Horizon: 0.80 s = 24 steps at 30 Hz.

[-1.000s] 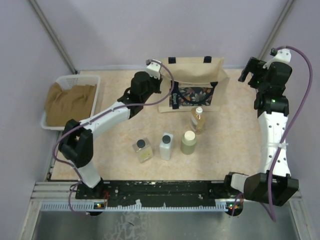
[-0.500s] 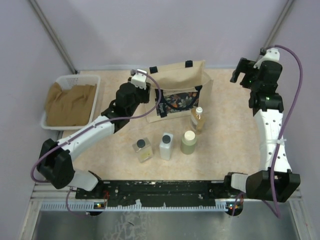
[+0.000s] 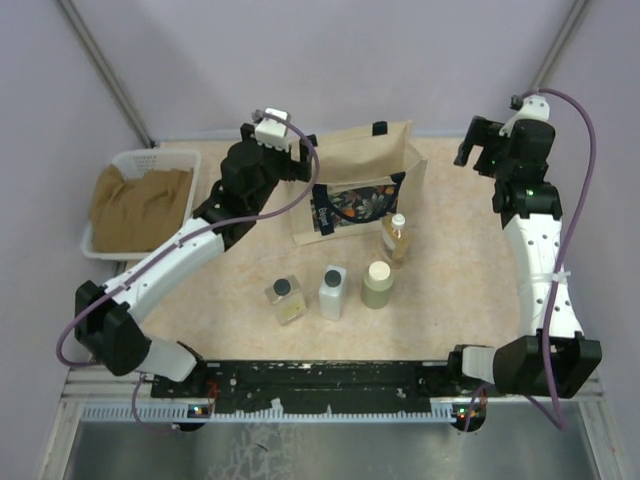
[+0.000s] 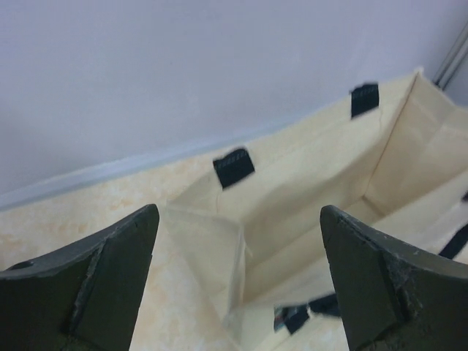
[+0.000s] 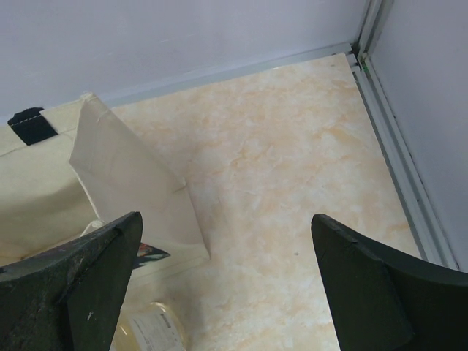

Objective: Place the personal care products into the canvas bag

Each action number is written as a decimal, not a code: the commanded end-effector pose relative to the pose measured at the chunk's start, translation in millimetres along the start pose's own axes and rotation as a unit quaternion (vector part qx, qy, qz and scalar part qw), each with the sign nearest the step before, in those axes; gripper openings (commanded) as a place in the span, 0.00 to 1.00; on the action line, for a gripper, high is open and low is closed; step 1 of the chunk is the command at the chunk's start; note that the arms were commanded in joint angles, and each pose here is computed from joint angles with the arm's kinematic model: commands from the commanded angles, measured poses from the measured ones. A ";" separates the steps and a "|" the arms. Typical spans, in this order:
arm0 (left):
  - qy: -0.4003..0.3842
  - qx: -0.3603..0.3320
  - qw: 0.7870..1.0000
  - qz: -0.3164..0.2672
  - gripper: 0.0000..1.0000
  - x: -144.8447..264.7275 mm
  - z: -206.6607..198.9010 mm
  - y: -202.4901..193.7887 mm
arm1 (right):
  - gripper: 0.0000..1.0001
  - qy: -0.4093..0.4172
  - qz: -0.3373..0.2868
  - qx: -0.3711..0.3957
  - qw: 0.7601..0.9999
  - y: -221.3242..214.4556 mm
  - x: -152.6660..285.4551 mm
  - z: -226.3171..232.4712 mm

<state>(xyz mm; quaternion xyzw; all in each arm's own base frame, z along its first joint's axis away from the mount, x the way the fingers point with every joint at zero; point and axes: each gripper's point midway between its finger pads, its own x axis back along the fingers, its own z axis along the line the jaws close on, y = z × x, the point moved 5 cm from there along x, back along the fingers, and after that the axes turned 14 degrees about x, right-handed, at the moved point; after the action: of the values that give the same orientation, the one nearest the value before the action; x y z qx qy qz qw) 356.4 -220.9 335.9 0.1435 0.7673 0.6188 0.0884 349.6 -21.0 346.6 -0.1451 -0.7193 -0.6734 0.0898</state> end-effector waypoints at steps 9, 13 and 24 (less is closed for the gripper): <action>0.064 0.008 0.989 0.132 0.99 -96.1 2.0 -33.9 | 0.99 0.008 -0.029 0.001 1.000 26.2 3.7 4.3; 0.086 0.003 0.983 0.162 0.99 -96.0 8.2 -50.1 | 0.99 0.011 -0.012 0.002 1.000 21.2 -8.7 5.7; 0.039 0.029 0.995 0.091 0.99 -50.2 -1.9 16.8 | 0.99 -0.004 0.027 -0.002 1.000 -43.1 -151.5 10.7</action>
<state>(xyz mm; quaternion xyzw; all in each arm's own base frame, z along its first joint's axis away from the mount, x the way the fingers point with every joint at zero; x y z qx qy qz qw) 427.9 -244.1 285.1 0.2117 0.7378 0.6369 -0.0720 430.5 -29.2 290.6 -0.1728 -0.7140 -0.6708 0.1019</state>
